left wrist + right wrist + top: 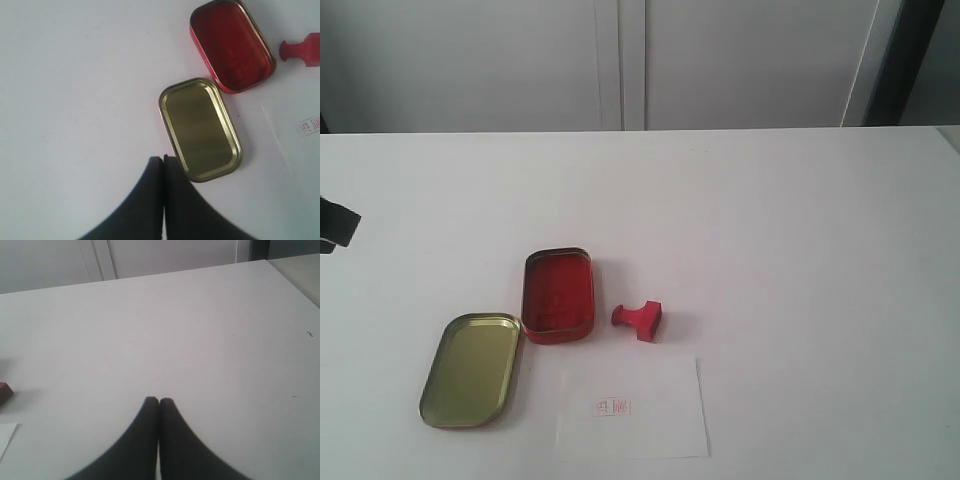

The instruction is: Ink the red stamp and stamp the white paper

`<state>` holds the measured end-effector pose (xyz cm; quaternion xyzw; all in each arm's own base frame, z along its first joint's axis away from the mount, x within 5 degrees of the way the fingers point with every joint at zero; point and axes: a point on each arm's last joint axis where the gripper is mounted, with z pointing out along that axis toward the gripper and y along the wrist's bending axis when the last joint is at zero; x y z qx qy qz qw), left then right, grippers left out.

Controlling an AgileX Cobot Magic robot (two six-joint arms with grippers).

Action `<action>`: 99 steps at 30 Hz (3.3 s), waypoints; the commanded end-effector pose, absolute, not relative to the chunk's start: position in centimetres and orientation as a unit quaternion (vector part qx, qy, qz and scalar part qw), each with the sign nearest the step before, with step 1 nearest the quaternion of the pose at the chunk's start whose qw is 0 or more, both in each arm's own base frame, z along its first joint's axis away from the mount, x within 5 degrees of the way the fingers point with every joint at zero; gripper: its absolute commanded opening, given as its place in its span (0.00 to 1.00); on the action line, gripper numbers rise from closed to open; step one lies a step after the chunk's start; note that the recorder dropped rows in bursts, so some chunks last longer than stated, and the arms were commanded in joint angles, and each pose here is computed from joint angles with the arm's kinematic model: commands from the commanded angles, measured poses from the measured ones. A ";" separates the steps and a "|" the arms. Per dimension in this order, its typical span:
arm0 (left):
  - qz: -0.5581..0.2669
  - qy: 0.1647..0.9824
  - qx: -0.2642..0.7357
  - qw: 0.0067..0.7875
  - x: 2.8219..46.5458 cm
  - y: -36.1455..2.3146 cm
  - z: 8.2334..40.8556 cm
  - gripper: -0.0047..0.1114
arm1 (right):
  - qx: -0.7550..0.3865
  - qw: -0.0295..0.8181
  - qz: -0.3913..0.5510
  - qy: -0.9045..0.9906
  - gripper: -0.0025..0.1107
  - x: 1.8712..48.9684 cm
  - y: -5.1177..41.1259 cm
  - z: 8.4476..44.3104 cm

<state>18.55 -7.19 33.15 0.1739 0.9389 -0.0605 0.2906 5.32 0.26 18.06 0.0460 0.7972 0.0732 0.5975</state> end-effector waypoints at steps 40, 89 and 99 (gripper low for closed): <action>-0.045 0.940 0.027 0.337 11.5 -1.4 27.9 0.04 | 0.050 0.603 0.077 0.792 0.02 5.3 0.3 18.2; 0.024 0.850 0.018 0.526 4.8 0.0 15.8 0.04 | 0.050 0.603 0.077 0.792 0.02 5.3 0.3 18.2; 0.024 0.850 0.018 0.526 4.8 0.0 15.8 0.04 | 0.050 0.603 0.077 0.792 0.02 5.3 0.3 18.2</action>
